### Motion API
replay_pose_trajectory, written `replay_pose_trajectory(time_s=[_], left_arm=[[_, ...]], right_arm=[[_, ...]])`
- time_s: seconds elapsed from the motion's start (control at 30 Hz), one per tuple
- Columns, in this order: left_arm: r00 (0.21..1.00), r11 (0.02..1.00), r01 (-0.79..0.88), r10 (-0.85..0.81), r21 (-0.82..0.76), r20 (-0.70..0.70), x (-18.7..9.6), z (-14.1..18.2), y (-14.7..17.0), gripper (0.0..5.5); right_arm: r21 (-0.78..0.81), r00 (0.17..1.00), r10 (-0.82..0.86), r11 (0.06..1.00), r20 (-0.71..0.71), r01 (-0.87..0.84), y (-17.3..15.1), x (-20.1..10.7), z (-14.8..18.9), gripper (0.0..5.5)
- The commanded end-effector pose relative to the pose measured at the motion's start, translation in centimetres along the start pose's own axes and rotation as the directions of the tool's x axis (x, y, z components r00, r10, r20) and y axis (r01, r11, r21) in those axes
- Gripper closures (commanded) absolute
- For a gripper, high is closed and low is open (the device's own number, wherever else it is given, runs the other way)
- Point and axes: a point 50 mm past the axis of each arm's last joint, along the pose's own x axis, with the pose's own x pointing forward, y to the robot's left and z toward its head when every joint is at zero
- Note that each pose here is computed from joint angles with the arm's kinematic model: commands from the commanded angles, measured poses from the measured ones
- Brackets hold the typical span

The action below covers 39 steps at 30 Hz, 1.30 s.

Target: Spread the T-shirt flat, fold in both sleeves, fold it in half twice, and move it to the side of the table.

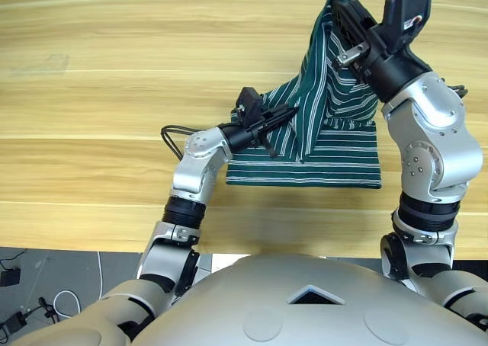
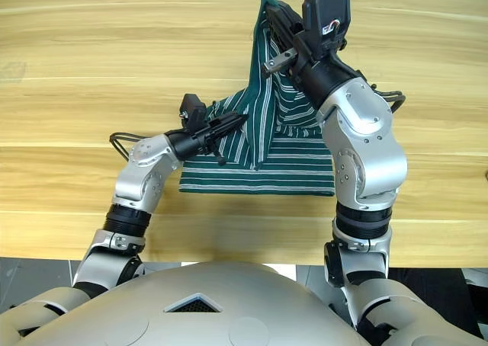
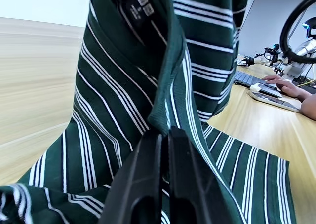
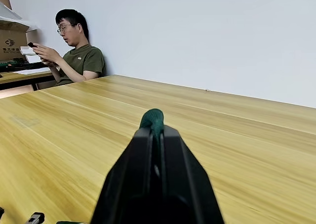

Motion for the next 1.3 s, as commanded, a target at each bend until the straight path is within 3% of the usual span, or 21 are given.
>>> replay_pose_trajectory(time_s=[0.03,0.23,0.43,0.7,0.83,0.97,1.1,1.2,1.3], left_arm=[[1.000,1.000,-0.010,0.010,-0.004,0.002,-0.3,-0.2,0.1,5.49],[0.994,0.993,-0.096,0.092,0.065,0.062,-2.0,1.9,1.2,5.49],[0.918,0.894,-0.360,0.290,0.265,0.270,-7.8,10.8,4.6,5.49],[0.911,0.819,-0.407,0.327,0.405,0.253,-11.9,14.4,3.3,5.49],[0.931,0.807,-0.365,0.321,0.465,0.174,-12.0,14.3,2.5,5.49],[0.947,0.805,-0.320,0.294,0.499,0.132,-11.6,14.6,2.1,5.49],[0.977,0.809,-0.177,0.213,0.561,0.001,-10.7,14.5,1.8,5.49],[0.977,0.761,-0.135,0.209,0.634,-0.043,-8.1,18.2,4.3,5.49],[0.930,0.643,-0.276,0.367,0.714,0.029,-4.0,25.4,8.6,5.49]], right_arm=[[0.002,1.000,-0.012,1.000,-0.006,0.012,-0.2,-0.1,-0.4,5.50],[-0.012,1.000,-0.028,1.000,0.001,0.028,-0.7,-0.1,-0.5,5.50],[-0.079,0.999,0.012,0.997,-0.029,-0.014,-2.0,-0.4,-0.8,5.50],[-0.188,0.978,0.144,0.967,-0.149,-0.171,-2.7,-1.7,-1.5,5.50],[-0.171,0.944,0.262,0.939,-0.201,-0.297,-3.6,-2.7,-0.6,5.50],[-0.125,0.959,0.245,0.957,-0.144,-0.264,-5.0,-2.5,0.6,5.50],[-0.093,0.958,0.268,0.956,-0.105,-0.278,-5.7,-2.1,1.8,5.50],[-0.131,0.976,0.214,0.967,-0.044,-0.218,-7.9,1.4,4.4,5.50],[-0.214,0.996,0.046,0.976,0.079,-0.028,-10.6,7.4,8.9,5.50]])
